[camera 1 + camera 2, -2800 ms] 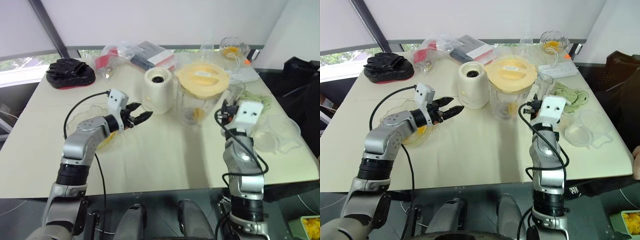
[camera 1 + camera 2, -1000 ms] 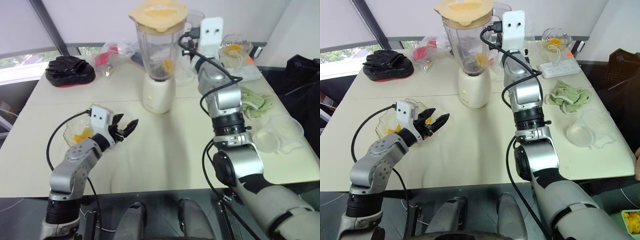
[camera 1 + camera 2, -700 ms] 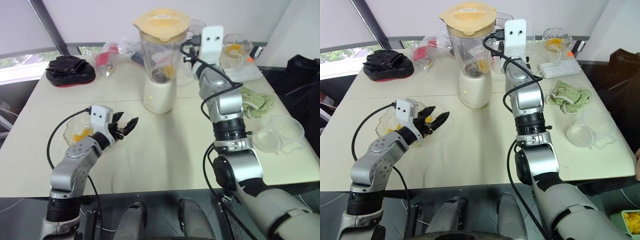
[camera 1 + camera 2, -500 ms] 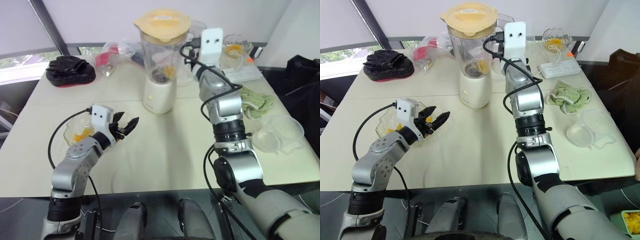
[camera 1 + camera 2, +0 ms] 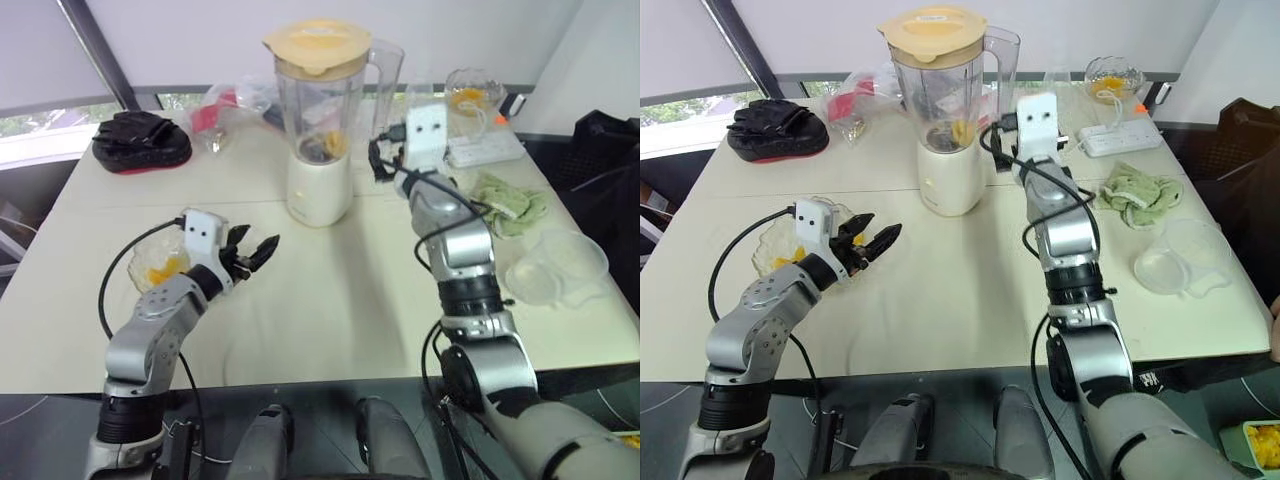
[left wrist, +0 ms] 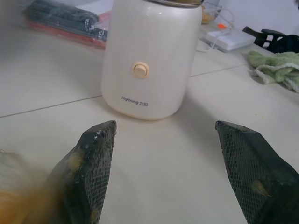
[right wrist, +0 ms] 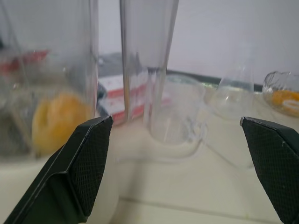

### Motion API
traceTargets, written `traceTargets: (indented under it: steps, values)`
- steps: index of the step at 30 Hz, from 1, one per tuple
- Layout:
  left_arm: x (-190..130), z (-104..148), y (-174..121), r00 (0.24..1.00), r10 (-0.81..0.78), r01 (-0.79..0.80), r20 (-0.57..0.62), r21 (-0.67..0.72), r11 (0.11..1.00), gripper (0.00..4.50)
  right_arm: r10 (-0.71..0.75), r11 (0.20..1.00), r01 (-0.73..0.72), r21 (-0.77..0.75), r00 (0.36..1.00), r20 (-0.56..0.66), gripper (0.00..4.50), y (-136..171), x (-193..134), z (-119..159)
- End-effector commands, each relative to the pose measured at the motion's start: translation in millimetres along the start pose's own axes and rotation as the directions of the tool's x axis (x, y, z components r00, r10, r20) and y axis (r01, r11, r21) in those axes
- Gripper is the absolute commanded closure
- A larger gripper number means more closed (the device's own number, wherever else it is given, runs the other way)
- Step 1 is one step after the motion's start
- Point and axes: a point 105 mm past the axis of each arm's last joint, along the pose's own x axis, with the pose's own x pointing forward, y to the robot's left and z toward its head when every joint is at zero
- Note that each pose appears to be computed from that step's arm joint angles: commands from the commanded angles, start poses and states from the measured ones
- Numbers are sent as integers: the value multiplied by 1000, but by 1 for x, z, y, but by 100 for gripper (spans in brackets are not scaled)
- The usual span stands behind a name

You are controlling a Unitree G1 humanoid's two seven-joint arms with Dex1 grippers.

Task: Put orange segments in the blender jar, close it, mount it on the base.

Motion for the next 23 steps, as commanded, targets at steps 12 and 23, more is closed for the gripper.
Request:
traceTargets:
  steps: [12,23]
  values:
    - [0,19,-9,997,-52,52,50,7,999,97,287,955,-276,-109,953,101,2,-6,-65,5]
    - [-21,35,-6,996,-46,38,79,92,995,97,520,843,-519,-140,853,-35,2,-13,-124,-36]
